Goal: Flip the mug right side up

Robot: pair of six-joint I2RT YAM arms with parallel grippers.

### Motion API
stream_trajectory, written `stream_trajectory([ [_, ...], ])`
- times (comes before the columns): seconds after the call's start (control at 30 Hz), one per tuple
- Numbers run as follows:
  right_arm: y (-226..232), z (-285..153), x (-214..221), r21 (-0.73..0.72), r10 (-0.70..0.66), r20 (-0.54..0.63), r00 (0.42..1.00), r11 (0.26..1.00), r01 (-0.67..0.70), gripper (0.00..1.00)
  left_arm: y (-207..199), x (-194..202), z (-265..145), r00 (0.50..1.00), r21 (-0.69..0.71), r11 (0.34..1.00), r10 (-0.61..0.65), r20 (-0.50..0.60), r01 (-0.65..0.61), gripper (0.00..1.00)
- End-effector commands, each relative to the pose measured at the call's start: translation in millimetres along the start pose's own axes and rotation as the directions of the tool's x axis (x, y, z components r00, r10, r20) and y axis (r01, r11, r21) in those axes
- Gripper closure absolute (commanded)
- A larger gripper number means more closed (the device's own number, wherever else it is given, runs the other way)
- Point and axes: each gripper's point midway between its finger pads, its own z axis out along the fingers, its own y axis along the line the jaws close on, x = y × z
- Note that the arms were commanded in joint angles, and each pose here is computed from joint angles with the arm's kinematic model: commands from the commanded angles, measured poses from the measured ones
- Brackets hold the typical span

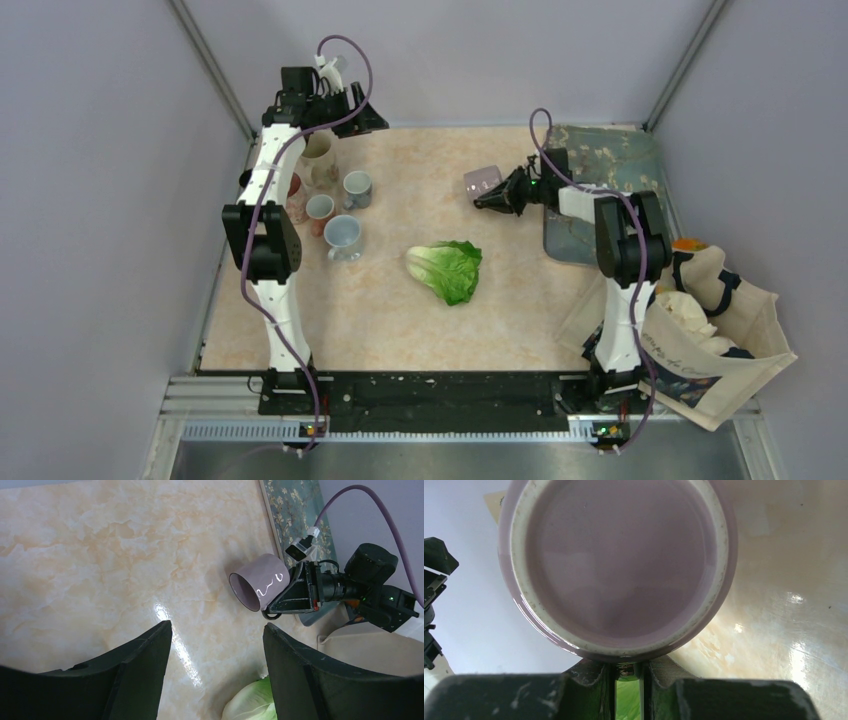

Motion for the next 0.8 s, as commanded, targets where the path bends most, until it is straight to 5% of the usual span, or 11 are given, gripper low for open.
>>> stream_trajectory([
  [0.0,5,2,-3,-0.029,-0.032,-0.009,0.999,0.999,0.032,1.00,-38,-33,-24,0.991,0.044,0.994,0.097,0.095,-0.101,0.28],
  [0.1,0,2,-4,-0.011,-0.015,-0.002,1.000,1.000,0.015,1.00,-38,-33,-24,0.991,0.044,0.994,0.097,0.095,-0.101,0.28],
  [0.5,-31,-13,-16,0.098,0.043,0.064,0.997,0.994,-0.049,0.68,-38,-33,-24,0.991,0.044,0.994,0.097,0.095,-0.101,0.28],
  [0.77,-30,-31,-23,0.209,-0.061,0.092,0.994,0.977,0.041,0.57,-38,-33,-24,0.991,0.044,0.994,0.097,0.095,-0.101,0.28],
])
